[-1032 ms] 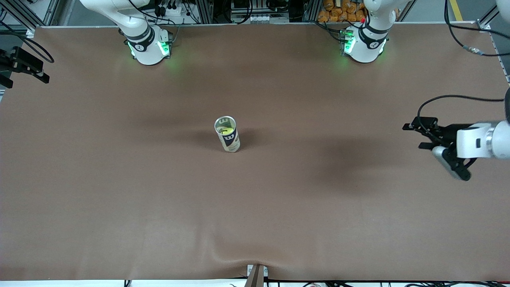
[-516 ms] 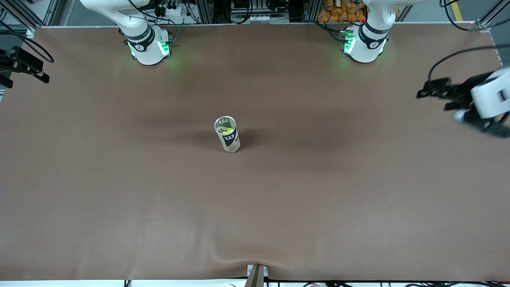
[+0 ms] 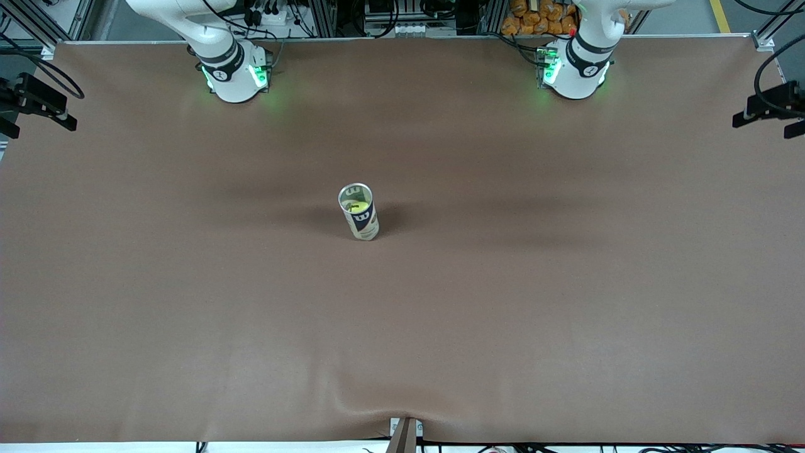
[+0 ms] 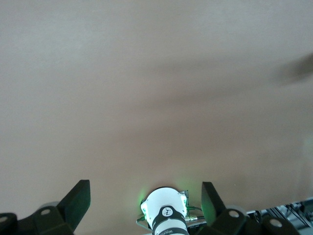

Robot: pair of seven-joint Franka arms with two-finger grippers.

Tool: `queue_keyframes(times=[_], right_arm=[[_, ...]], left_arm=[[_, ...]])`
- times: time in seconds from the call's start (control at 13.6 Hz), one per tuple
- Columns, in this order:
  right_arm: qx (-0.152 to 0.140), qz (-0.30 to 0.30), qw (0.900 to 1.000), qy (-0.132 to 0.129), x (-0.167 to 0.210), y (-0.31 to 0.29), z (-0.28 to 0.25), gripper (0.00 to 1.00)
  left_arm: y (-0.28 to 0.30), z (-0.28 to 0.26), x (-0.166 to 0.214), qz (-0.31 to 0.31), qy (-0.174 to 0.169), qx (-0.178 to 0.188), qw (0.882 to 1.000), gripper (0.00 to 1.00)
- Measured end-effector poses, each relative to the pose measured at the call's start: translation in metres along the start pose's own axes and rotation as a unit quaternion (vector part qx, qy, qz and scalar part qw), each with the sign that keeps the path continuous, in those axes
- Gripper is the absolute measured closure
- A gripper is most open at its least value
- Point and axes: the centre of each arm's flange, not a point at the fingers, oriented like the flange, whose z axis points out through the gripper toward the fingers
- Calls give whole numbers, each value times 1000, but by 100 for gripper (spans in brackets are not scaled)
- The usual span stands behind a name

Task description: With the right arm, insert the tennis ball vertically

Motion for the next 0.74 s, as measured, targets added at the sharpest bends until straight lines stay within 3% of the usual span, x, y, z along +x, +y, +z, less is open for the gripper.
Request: queue_keyframes(times=[0.22,0.74], right_arm=[[0,1,1000,0,0,1,0,0],[1,-2,1000,0,1,-1,1,0]], left_arm=[[26,-2,0,-15,7,50,999,0],[-3,5,-10,-39,62,52,996,0]])
